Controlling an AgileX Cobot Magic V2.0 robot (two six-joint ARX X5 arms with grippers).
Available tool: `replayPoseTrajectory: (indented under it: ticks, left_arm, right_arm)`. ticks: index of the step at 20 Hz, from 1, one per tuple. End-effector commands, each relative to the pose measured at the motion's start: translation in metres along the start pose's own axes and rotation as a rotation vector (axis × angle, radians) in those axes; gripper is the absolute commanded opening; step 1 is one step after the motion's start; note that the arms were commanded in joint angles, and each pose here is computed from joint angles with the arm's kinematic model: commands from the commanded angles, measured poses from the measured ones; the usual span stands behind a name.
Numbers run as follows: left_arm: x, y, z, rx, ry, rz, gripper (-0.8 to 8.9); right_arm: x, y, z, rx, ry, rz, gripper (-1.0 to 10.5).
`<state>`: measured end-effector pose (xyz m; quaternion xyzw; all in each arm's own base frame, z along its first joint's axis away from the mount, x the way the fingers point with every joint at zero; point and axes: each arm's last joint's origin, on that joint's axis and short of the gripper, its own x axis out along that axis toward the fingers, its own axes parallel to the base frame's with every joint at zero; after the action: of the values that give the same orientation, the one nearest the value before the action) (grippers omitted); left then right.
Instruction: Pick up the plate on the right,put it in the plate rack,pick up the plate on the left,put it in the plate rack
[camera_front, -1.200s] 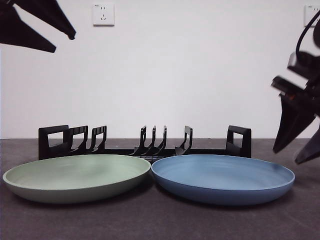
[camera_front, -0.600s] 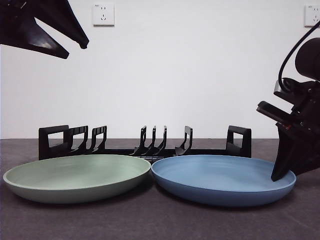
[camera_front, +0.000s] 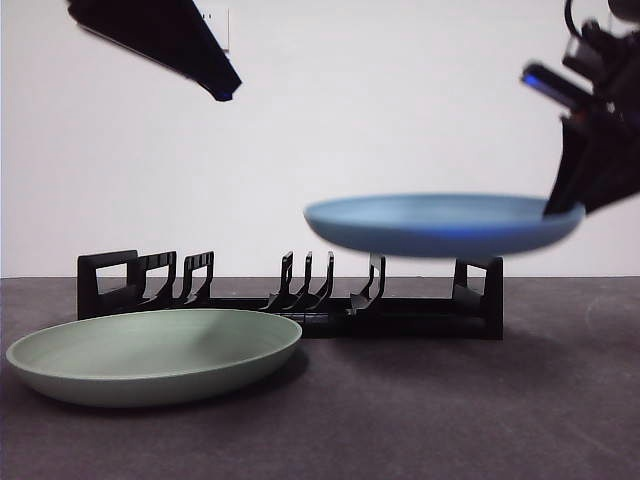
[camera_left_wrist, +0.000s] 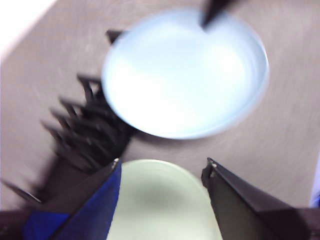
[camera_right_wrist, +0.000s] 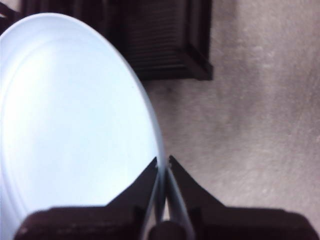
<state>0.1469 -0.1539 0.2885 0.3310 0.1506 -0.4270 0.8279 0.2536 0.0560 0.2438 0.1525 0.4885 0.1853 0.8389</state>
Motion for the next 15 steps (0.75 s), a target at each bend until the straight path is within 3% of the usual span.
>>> replayPoseTrajectory:
  ticks: [1, 6, 12, 15]
  left_arm:
    - [0.004, -0.017, 0.009, 0.272, 0.030, 0.030, 2.83]
    - [0.019, -0.037, 0.013, 0.395, 0.080, -0.005, 2.83]
    - [0.039, -0.044, 0.008, 0.419, 0.139, -0.055, 2.63]
    - [0.042, -0.046, 0.007, 0.423, 0.146, -0.069, -0.03]
  right_arm:
    - [-0.009, 0.015, 0.010, -0.041, 0.002, 0.022, -0.2]
    - [-0.019, 0.041, 0.015, -0.103, 0.033, 0.056, -0.2]
    - [-0.016, 0.052, 0.005, -0.129, 0.107, 0.073, -0.2]
    - [-0.016, 0.052, 0.004, -0.134, 0.121, 0.070, -0.1]
